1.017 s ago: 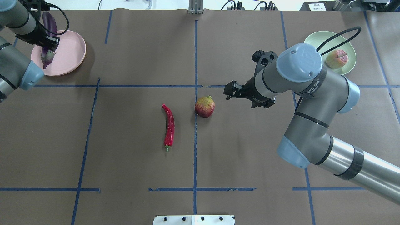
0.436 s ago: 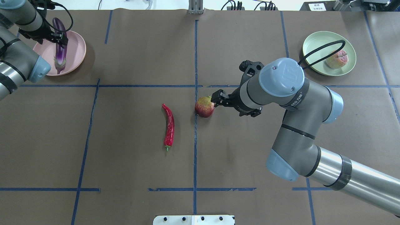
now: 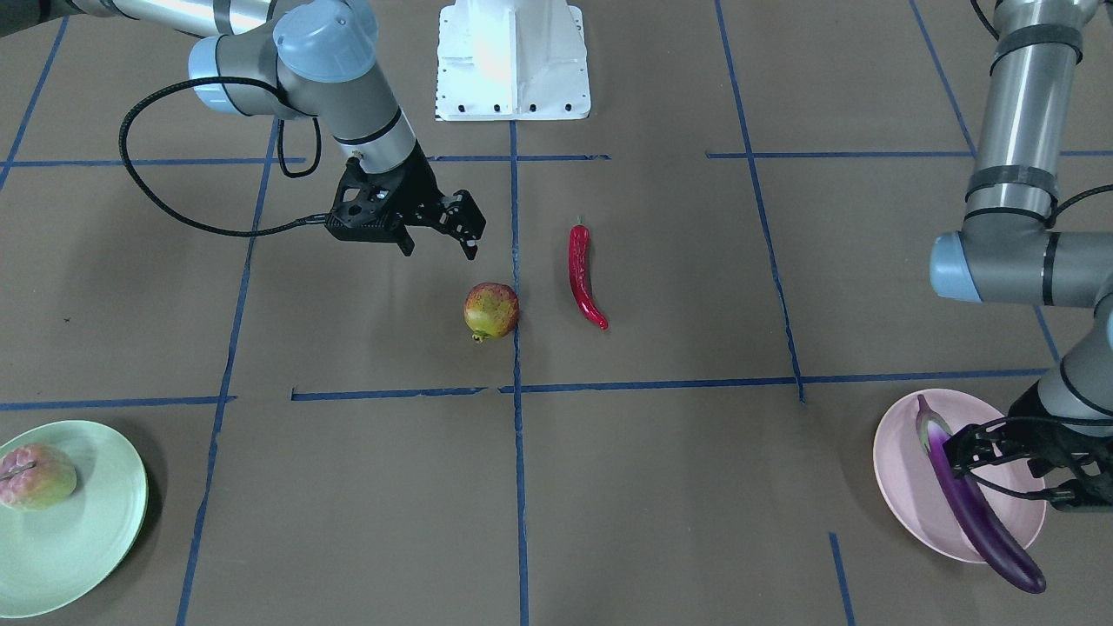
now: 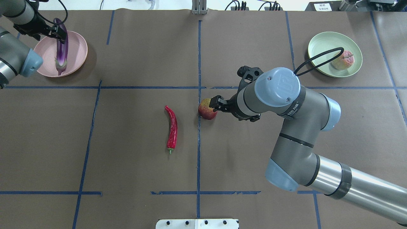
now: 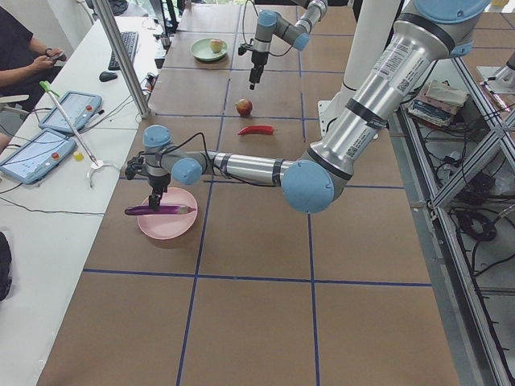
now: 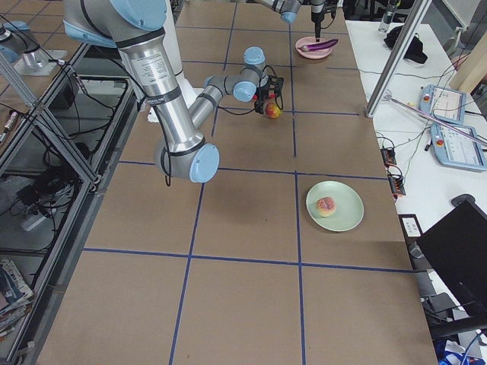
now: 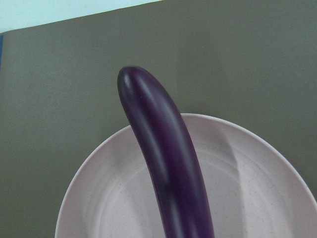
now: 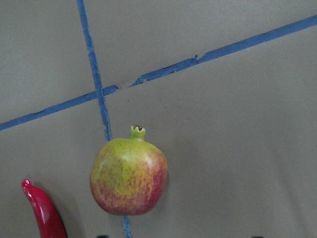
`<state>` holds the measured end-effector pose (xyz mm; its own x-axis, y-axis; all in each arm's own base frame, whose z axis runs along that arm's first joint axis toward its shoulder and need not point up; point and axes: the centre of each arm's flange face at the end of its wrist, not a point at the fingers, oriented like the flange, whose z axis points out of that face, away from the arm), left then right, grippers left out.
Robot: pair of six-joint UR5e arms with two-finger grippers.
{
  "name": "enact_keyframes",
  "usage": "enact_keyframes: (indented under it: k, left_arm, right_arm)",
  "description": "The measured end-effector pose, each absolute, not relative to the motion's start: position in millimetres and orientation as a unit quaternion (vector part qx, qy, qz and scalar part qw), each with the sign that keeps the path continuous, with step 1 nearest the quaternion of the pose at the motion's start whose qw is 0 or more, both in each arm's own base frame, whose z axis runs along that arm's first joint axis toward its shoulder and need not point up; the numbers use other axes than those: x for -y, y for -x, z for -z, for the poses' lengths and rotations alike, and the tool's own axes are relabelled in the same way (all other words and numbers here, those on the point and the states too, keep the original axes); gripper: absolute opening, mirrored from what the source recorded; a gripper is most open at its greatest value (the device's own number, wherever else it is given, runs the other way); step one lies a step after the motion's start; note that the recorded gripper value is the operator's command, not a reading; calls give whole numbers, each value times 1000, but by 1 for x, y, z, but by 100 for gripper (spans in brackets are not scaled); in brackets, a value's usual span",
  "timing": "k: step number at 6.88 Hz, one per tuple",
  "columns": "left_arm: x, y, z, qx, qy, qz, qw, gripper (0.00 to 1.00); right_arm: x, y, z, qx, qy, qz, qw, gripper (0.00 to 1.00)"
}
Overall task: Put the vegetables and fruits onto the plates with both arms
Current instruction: 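Lower the right gripper onto the pomegranate while the left gripper releases the eggplant, then lift the pomegranate with the right gripper while the left gripper reaches for the red chili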
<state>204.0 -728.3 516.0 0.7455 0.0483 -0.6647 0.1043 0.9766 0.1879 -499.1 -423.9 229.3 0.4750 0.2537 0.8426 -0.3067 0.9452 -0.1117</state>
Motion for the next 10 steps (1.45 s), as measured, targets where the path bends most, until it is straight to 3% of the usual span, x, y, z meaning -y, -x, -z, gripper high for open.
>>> enact_keyframes:
  k: [3, 8, 10]
  left_arm:
    - [692, -144, -513, -431, -92, 17, 898, 100]
    - [673, -136, -504, -448, -92, 20, 889, 100]
    - [667, -150, -469, -464, -90, 45, 880, 100]
  right_arm:
    - [455, 559, -193, 472, -19, -222, 853, 100]
    - [468, 595, -193, 368, -4, -229, 901, 100]
    - [471, 601, -199, 358, -10, -227, 906, 100]
